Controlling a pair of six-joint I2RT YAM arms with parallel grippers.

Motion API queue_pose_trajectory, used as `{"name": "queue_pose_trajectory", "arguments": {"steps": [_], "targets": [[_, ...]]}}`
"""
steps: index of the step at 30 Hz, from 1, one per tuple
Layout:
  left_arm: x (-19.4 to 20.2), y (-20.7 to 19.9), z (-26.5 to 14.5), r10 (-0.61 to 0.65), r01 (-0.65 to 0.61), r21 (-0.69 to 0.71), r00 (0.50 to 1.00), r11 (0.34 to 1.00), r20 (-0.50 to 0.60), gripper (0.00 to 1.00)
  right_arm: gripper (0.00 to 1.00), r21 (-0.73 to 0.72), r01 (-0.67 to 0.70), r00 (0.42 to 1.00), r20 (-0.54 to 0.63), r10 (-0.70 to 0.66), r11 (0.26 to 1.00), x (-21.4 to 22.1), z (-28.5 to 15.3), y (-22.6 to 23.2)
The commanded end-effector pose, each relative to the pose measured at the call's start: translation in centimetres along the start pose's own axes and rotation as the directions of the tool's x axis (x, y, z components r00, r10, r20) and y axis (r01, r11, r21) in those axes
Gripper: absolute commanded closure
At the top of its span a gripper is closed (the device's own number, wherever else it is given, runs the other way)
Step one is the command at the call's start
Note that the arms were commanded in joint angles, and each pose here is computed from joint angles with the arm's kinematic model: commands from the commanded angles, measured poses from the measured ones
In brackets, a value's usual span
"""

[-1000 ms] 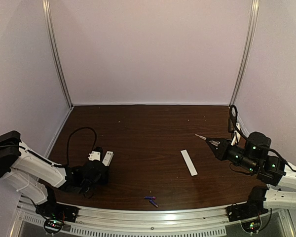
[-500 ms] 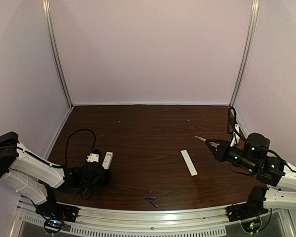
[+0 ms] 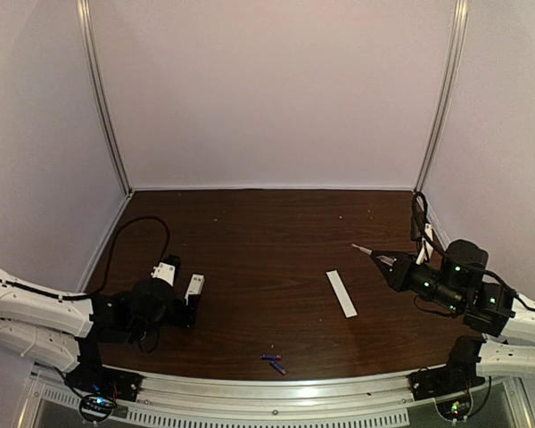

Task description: Unload the batteries from the remote control

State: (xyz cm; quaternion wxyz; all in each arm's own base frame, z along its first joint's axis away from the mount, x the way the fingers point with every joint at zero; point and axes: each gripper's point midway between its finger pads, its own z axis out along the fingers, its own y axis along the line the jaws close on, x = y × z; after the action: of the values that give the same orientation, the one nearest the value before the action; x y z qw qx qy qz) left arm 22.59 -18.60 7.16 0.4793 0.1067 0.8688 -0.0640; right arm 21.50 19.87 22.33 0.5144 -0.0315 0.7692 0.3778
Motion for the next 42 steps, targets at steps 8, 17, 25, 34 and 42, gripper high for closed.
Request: {"name": "queue_pose_trajectory", "arguments": {"steps": [8,17,25,34,42], "targets": [[-7.5,-5.0,-3.0,0.143,-0.181,0.190,0.969,0.965,0.201,0.11,1.00,-0.051,-0.004,1.000,-0.018,0.003,0.999,0.7,0.3,0.8],[-11.5,-13.1,-5.5,0.329,-0.439,0.321,0.880,0.839,0.344,0.12,1.00,-0.143,-0.008,0.994,-0.108,-0.007,0.990,2.3,1.2,2.6],[-11.4,-22.2,-6.9,0.518,-0.706,0.367,0.700,0.605,0.492,0.15,1.00,-0.305,-0.039,0.978,-0.206,-0.025,0.952,4.0,1.4,5.7],[-10.9,-27.8,-8.5,0.560,-0.838,0.376,0.545,0.396,0.624,0.19,1.00,-0.417,-0.079,0.962,-0.271,-0.041,0.905,5.2,1.3,8.0],[-10.7,-30.0,-8.3,0.587,-0.882,0.365,0.472,0.299,0.658,0.29,1.00,-0.453,-0.084,0.948,-0.312,-0.069,0.888,6.4,1.6,9.0]]}}
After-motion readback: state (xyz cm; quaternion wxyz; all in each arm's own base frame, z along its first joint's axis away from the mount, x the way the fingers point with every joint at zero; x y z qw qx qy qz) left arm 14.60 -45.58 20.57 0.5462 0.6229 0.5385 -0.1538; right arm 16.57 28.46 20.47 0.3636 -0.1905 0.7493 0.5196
